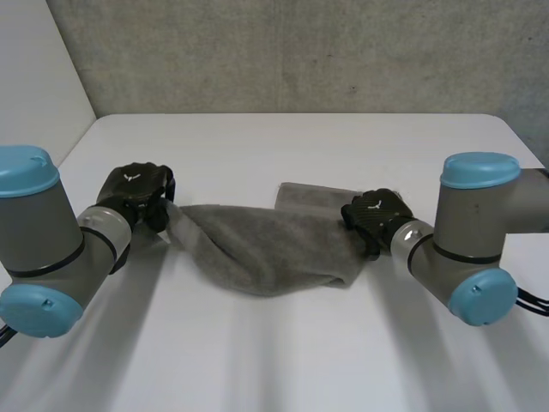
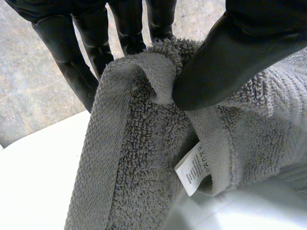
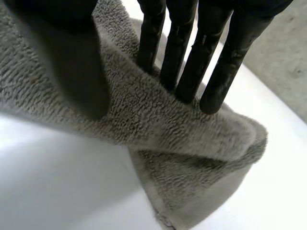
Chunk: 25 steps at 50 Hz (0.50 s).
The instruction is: Fold the towel.
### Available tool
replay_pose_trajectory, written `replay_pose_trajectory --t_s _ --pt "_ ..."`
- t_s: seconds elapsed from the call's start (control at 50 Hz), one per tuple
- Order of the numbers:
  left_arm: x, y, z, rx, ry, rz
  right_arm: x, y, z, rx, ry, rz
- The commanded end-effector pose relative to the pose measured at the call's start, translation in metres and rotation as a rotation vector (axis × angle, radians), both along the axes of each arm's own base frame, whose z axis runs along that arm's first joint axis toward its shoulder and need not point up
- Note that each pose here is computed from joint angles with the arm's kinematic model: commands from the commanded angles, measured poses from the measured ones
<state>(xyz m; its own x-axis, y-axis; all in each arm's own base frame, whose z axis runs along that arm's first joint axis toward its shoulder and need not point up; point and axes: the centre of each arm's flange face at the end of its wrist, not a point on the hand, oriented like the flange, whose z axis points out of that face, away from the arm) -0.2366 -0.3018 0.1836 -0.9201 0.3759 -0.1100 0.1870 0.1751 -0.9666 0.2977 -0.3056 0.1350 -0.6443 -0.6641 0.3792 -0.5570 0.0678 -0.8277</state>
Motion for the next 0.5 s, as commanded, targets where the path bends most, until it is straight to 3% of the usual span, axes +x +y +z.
replay_pose_trajectory --t_s 0.02,0.1,0.14,0.2,0.42,0.5 --pt "-0.003 -0.005 0.010 -0.030 0.014 -0.003 0.007 -0.004 0.010 0.018 0.009 0.015" --pt "-0.006 -0.006 0.016 -0.048 0.022 -0.010 0.008 -0.003 0.031 -0.027 -0.019 0.017" --pt "-0.008 -0.005 0.025 -0.072 0.031 -0.016 0.004 0.002 0.072 -0.113 -0.064 0.017" --pt "-0.008 -0.004 0.036 -0.100 0.041 -0.016 0.000 0.006 0.095 -0.157 -0.086 0.018" --pt "0.004 0.030 0.138 -0.310 0.190 -0.037 -0.040 0.058 0.247 -0.458 -0.247 0.021" --pt "0.006 0.037 0.153 -0.327 0.220 -0.047 -0.050 0.061 0.264 -0.473 -0.250 -0.001"
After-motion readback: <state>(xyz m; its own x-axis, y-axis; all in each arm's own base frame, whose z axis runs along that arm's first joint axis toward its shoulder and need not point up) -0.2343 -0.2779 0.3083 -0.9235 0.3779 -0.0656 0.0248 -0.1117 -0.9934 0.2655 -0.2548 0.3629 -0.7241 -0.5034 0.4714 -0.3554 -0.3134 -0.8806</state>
